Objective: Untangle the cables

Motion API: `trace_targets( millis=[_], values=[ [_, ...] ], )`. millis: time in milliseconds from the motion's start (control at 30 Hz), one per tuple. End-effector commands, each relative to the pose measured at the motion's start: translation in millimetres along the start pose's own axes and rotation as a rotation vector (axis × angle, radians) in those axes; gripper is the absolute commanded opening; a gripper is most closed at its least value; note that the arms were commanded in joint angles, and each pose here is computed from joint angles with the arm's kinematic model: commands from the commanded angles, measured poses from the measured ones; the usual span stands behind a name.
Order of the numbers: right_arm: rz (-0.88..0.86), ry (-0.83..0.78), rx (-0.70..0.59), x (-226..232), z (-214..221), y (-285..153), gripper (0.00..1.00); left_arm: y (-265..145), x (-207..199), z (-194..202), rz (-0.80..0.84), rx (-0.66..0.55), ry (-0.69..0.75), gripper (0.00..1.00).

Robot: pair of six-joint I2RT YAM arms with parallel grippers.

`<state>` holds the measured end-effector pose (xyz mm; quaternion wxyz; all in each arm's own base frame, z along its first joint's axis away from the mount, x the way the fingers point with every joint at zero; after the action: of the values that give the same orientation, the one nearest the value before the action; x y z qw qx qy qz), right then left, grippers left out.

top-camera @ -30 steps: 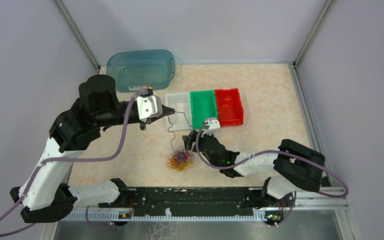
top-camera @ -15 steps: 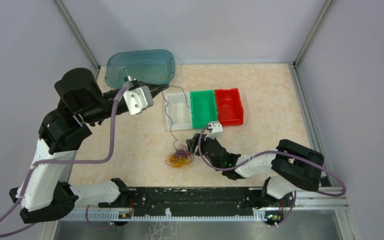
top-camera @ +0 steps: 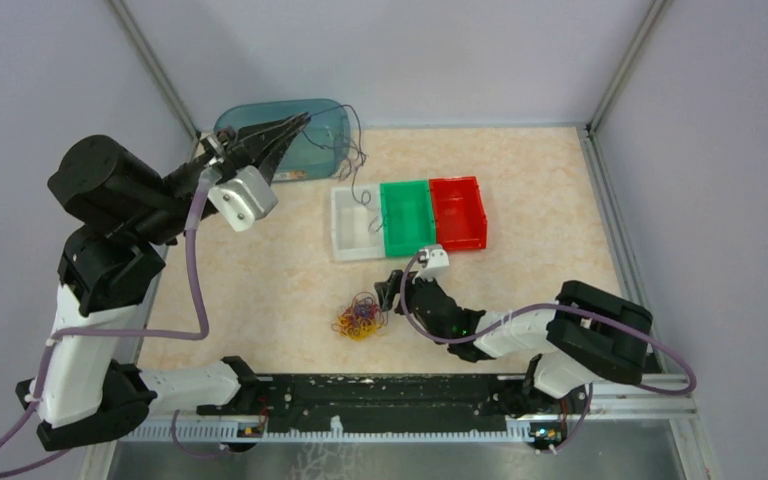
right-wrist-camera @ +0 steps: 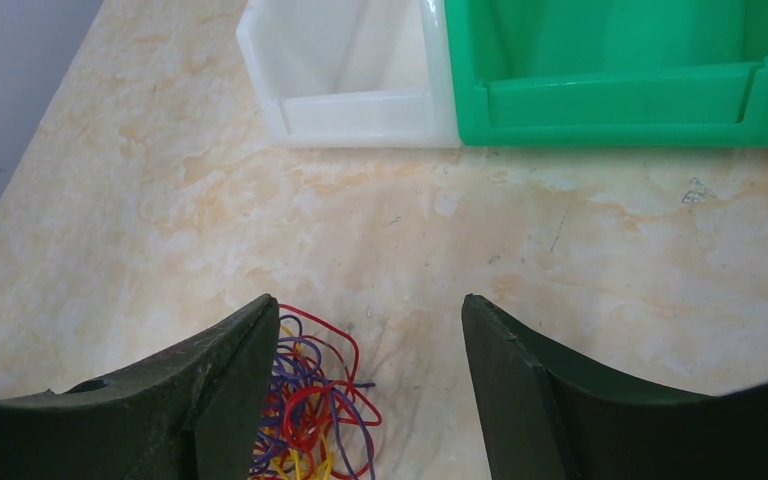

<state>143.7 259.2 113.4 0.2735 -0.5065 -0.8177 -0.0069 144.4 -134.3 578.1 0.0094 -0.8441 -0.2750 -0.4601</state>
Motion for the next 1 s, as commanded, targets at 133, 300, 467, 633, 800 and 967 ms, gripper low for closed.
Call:
trace_targets(
  millis=[133, 300, 467, 633, 800, 967],
  values=[
    [-0.051, 0.012, -0.095, 14.2, -33.3, -14.7, 0.69, 4.0, -1.4, 4.8, -0.024, -0.002, 0.049, 0.00],
    [-0.063, 0.006, -0.156, 19.5, -56.6, -24.7, 0.71, 8.1, -23.1, 24.4, 0.023, 0.049, 0.019, 0.00],
    [-0.036, -0.022, -0.212, 21.2, -78.1, -32.8, 0.72, 12.7, -49.3, 50.2, 0.071, 0.127, -0.015, 0.00],
    [0.008, -0.064, -0.249, 21.6, -95.9, -37.6, 0.73, 18.2, -76.3, 79.8, 0.103, 0.222, -0.036, 0.00],
    [0.061, -0.068, -0.256, 17.0, -111.7, -37.4, 0.73, 29.8, -99.2, 114.0, 0.099, 0.379, -0.065, 0.00],
    [0.091, -0.055, -0.255, 7.7, -118.3, -39.2, 0.73, 38.8, -118.8, 150.9, 0.077, 0.554, -0.063, 0.00]
  ],
)
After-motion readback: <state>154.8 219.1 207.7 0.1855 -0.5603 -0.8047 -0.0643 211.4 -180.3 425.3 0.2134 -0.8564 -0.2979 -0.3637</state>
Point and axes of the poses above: each gripper's point midway between its finger pads, its own y axis out along the fingers, its own x axis along the line the jaws close on, z = x × y, the point moved 10 cm from there along -y, back along the fingers
